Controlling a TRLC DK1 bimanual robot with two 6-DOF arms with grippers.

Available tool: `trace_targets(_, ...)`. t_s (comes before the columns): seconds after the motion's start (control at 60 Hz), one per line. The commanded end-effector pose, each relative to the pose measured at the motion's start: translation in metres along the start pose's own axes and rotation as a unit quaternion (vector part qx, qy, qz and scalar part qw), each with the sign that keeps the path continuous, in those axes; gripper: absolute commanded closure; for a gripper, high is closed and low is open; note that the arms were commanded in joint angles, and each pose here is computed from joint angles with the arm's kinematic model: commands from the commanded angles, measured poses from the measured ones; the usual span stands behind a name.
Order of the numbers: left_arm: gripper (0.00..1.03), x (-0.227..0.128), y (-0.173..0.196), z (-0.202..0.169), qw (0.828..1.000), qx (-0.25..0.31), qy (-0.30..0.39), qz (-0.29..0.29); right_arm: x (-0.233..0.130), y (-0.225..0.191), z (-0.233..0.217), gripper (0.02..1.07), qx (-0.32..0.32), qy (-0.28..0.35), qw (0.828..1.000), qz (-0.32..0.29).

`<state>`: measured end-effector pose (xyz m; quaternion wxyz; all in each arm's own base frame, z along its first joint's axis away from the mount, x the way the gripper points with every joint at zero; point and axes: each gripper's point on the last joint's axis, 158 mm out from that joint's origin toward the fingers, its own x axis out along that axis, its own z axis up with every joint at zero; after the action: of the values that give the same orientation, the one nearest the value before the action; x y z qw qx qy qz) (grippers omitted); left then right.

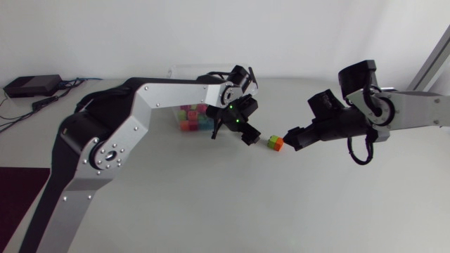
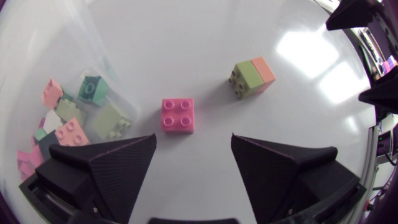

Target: Place the duplo bricks in the container

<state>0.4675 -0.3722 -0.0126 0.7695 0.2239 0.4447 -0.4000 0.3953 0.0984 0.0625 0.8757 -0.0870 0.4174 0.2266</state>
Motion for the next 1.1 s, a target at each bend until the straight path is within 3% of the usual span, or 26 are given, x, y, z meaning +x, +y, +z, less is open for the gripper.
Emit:
trace_targets(0.0,0.25,-0.008,-0.010,-0.017,1.000,-0.009,0.009,-0.009,0.012,0.002,0.003,0.06,-0.019,0.005,1.000,0.008)
trace_targets(0.333,0.25,-0.077,-0.018,-0.039,0.999,-0.012,-0.032,-0.001,0.061,-0.027,0.017,0.06,-0.071,0.027,0.997,0.017)
trace_targets(0.417,0.40,-0.096,-0.020,-0.041,0.999,-0.014,-0.044,0.003,0.076,-0.032,0.015,0.06,-0.090,0.040,0.995,0.032)
trace_targets(0.567,0.55,-0.118,-0.027,-0.051,0.998,-0.012,-0.054,0.006,0.097,-0.039,0.007,0.07,-0.101,0.063,0.991,0.053)
trace_targets(0.85,0.61,-0.152,-0.012,-0.063,0.997,-0.028,-0.073,0.026,0.115,-0.020,-0.012,0.23,-0.131,0.094,0.984,0.079)
trace_targets(1.083,0.62,-0.177,0.001,-0.075,0.994,-0.044,-0.086,0.044,0.108,-0.012,-0.016,0.23,-0.136,0.098,0.982,0.084)
